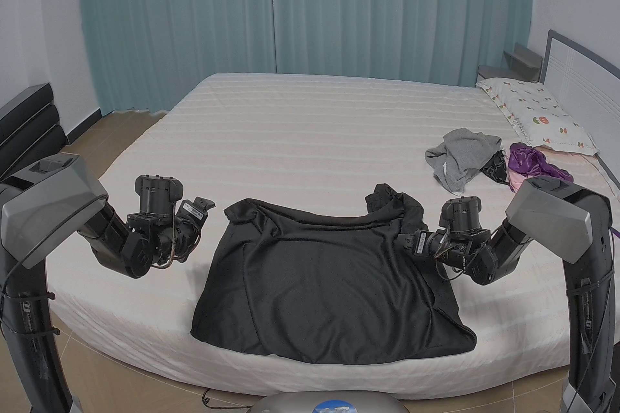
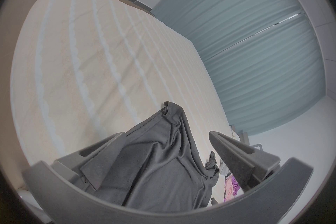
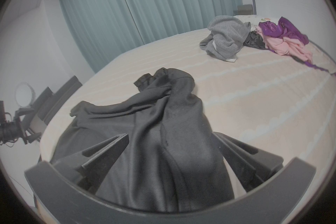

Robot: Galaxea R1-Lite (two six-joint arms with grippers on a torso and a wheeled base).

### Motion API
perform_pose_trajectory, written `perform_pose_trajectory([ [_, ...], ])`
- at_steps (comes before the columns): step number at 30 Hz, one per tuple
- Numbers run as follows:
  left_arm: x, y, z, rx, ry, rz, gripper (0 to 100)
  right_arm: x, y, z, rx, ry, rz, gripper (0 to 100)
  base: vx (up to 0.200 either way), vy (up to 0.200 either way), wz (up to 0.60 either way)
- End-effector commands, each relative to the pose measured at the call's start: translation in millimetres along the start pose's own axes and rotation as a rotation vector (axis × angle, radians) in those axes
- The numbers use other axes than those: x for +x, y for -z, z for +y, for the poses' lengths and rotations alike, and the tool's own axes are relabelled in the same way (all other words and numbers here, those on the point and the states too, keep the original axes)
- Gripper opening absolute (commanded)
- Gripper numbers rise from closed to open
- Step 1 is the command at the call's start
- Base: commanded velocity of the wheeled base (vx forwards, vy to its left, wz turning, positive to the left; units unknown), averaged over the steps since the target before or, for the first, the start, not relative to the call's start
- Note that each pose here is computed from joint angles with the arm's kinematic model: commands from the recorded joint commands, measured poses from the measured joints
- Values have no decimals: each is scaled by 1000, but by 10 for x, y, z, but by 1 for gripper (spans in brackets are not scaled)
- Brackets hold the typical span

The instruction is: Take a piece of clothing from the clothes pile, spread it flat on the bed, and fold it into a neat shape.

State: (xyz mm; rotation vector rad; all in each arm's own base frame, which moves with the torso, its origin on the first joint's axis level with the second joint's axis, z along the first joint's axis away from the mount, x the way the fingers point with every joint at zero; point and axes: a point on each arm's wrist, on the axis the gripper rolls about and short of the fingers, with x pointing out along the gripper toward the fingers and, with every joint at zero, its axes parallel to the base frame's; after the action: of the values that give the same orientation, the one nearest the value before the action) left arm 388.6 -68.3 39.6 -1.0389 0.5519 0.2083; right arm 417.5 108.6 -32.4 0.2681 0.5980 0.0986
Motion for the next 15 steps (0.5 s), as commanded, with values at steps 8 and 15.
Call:
perform_pose_trajectory([
  [8, -60, -55, 142, -31, -13, -3, 100, 200, -4, 24, -71, 68, 39, 100, 0, 0, 0],
  [15, -33, -94, 194, -39, -27, -10, 100, 205, -31, -4, -116, 127, 86, 100, 0, 0, 0],
])
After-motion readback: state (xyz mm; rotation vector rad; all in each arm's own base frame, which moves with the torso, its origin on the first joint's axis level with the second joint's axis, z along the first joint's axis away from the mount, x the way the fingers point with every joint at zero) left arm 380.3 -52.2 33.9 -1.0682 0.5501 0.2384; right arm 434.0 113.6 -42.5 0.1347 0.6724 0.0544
